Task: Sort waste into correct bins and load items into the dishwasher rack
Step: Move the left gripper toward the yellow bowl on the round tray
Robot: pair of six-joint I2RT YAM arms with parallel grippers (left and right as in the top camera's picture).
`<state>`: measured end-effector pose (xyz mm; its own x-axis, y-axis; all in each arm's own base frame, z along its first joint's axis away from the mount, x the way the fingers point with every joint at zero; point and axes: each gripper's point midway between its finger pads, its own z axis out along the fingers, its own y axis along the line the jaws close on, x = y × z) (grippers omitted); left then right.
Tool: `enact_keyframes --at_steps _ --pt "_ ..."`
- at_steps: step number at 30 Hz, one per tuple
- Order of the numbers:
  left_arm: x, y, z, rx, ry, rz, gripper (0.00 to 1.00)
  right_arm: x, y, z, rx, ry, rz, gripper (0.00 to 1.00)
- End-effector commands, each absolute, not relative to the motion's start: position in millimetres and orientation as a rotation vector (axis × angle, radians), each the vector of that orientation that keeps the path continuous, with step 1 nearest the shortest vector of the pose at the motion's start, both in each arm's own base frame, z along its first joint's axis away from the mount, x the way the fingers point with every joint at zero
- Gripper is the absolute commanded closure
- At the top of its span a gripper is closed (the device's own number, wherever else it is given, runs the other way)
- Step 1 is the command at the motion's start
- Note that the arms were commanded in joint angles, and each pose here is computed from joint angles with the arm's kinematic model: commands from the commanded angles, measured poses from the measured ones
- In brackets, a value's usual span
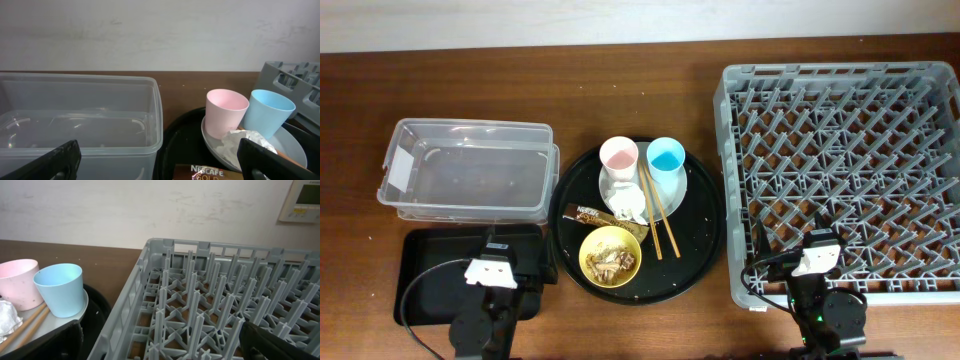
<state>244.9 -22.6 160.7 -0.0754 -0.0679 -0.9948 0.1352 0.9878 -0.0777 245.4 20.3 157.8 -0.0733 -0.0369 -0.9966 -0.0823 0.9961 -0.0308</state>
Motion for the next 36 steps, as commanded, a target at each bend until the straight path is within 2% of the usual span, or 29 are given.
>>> enact_keyframes --at_steps 1,36 --pt "244.6 -21.9 160.5 0.062 1.634 -0.153 0.01 245.4 18.5 154.9 -0.085 1.651 0.031 0.02" --pt "244.9 -21.9 165.6 0.064 1.613 -0.151 0.01 245.4 18.5 154.9 -0.085 1.651 0.031 0.02"
